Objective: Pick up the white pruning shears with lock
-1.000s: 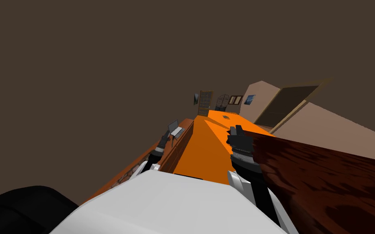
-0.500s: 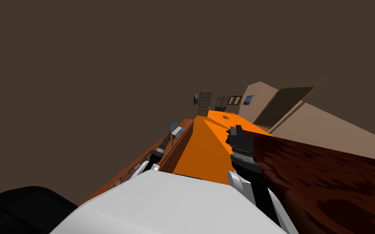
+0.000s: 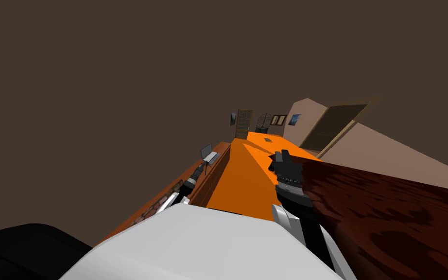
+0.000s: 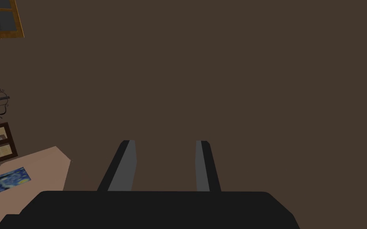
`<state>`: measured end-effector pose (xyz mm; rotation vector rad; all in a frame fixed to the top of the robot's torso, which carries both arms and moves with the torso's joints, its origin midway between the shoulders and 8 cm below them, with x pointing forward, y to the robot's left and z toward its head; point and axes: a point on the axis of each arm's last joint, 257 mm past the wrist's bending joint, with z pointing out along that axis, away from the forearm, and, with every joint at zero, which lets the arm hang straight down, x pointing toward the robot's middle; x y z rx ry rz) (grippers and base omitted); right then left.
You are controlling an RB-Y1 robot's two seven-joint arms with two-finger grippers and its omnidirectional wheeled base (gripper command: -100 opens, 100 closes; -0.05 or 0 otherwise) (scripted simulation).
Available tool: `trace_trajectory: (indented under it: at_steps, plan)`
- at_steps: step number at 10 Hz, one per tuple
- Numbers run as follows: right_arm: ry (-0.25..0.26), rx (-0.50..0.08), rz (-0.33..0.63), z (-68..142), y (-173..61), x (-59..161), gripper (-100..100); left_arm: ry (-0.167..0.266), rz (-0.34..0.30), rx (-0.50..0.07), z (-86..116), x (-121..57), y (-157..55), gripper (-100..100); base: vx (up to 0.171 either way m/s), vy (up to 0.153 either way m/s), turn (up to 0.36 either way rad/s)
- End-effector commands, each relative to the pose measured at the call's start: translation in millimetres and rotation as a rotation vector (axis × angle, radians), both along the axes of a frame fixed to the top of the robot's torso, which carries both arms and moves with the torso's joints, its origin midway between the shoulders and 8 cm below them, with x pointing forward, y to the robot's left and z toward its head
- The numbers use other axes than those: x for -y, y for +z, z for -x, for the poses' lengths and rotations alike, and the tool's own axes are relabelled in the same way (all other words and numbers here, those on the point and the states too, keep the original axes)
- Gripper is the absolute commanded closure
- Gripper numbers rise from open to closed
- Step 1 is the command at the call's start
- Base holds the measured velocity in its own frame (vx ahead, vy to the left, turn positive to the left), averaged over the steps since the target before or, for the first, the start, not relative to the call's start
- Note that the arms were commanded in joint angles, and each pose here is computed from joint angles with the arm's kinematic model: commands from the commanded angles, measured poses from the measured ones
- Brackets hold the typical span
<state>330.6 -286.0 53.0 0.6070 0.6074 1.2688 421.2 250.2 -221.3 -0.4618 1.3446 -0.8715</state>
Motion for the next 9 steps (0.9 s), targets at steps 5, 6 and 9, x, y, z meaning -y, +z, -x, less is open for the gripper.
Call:
trace_trajectory:
  at_steps: [5, 6, 9]
  plan:
    - [0.000, 0.000, 0.000, 0, 0, 0, 0, 0.014, -0.157, -0.096, -3, -14.1, -54, -100, 0.007, 0.007, -0.048]
    - [0.000, 0.000, 0.000, 0, 0, 0, 0, 0.015, -0.157, -0.105, -3, -15.2, -58, -100, 0.014, 0.010, -0.028]
    - [0.000, 0.000, 0.000, 0, 0, 0, 0, 0.019, -0.251, -0.159, -2, -24.2, -88, -100, 0.018, 0.016, -0.057]
